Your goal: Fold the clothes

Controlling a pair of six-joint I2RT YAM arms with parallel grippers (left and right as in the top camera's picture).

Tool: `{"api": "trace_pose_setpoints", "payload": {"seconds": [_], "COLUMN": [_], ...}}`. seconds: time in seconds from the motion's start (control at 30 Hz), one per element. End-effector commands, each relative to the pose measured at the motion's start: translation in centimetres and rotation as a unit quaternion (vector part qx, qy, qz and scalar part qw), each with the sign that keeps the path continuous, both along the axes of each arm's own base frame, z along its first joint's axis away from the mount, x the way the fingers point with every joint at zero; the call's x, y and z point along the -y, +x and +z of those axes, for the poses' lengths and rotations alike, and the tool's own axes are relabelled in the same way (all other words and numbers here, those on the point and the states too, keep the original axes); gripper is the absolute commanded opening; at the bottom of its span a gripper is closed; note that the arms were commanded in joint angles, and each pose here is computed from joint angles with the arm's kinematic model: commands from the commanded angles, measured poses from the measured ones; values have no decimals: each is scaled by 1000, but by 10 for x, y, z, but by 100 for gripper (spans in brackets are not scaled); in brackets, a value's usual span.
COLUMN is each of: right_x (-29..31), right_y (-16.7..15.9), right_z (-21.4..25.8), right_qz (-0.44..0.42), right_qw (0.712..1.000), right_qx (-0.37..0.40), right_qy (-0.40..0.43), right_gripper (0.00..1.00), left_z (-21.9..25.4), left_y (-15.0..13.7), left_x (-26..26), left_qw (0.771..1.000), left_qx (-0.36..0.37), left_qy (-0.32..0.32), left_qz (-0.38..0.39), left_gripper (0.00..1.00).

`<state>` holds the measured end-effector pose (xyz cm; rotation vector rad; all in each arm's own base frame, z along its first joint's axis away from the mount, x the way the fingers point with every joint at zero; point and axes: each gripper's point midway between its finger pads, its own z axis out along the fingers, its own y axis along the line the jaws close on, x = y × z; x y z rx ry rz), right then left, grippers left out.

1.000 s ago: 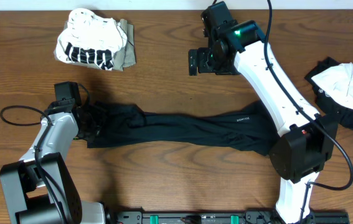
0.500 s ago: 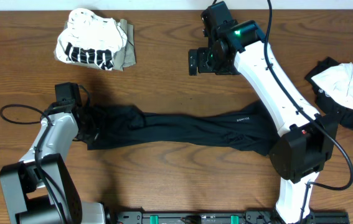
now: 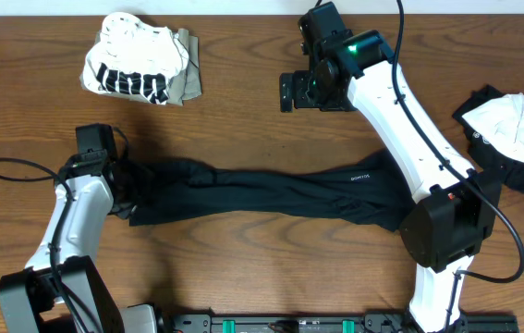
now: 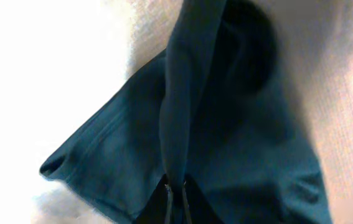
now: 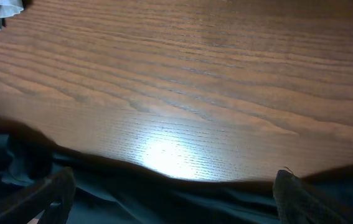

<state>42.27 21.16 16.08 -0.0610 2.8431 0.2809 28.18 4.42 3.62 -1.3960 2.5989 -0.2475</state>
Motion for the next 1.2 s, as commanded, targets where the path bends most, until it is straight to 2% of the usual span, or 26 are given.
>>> {"api": "trace_pose_setpoints", "payload": {"seconds": [0.0, 0.33, 0.7, 0.93, 1.03, 1.17], "right_x": [0, 0, 0, 1, 1, 1], "right_y": [-2, -2, -1, -1, -1, -1], "right_z": [-2, -3, -3, -3, -3, -3], "right_qz": [4, 4, 4, 6, 6, 6], "right_qw": [1000, 1000, 1000, 1000, 1000, 1000], "right_qx": [-4, -5, -4, -2, -2, -2], "right_qy": [0, 0, 0, -5, -5, -4], "right_gripper": [99, 99, 99, 99, 99, 99], "left_z": [3, -1, 7, 31, 39, 36], "left_y": [-6, -30, -25, -22, -26, -41], "left_x": [-8, -3, -12, -23, -22, -18], "left_qw": [1000, 998, 998, 997, 997, 996], "left_qx": [-13, -62, -53, -30, -25, -54], "left_qy": [25, 12, 36, 70, 71, 62], "left_qz": [-5, 9, 11, 15, 15, 29], "left_gripper": [6, 6, 6, 6, 6, 6]}}
